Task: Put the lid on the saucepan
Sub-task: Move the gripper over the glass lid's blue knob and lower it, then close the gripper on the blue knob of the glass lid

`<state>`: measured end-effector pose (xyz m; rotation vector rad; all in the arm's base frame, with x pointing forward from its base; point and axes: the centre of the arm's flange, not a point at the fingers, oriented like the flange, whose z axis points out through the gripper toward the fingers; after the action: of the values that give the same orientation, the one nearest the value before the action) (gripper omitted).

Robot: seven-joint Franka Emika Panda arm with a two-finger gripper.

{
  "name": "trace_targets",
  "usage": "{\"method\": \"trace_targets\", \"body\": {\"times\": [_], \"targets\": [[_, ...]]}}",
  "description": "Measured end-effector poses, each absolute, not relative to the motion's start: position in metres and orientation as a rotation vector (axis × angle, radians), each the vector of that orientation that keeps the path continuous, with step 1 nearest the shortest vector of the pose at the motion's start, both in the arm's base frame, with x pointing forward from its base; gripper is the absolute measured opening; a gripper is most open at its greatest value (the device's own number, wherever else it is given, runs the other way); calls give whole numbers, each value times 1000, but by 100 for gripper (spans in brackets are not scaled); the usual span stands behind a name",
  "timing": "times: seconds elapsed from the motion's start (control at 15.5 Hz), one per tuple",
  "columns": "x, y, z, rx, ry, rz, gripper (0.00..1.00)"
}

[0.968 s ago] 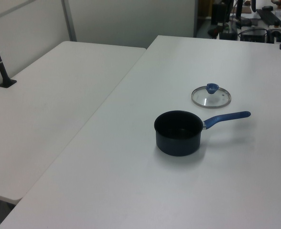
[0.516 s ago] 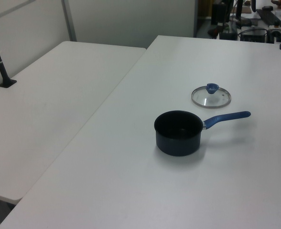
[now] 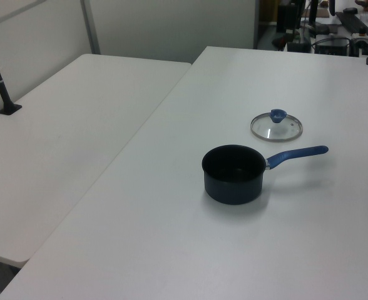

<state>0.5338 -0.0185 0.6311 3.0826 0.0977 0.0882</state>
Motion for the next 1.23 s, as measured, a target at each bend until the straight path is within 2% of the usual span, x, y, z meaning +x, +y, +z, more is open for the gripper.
{"method": "trace_targets", "body": {"times": [0.13, 0.26, 0.39, 0.58, 0.77, 1.23], "targets": [[533, -32, 619, 3074, 257, 42, 100], [531, -48, 592, 3082, 277, -46, 100], [531, -70, 558, 3094, 184, -80, 100], [540, -95, 505, 3090, -92, 44, 100], [546, -93, 455, 3088, -183, 71, 100], [567, -107, 375, 3071, -423, 28, 100]]}}
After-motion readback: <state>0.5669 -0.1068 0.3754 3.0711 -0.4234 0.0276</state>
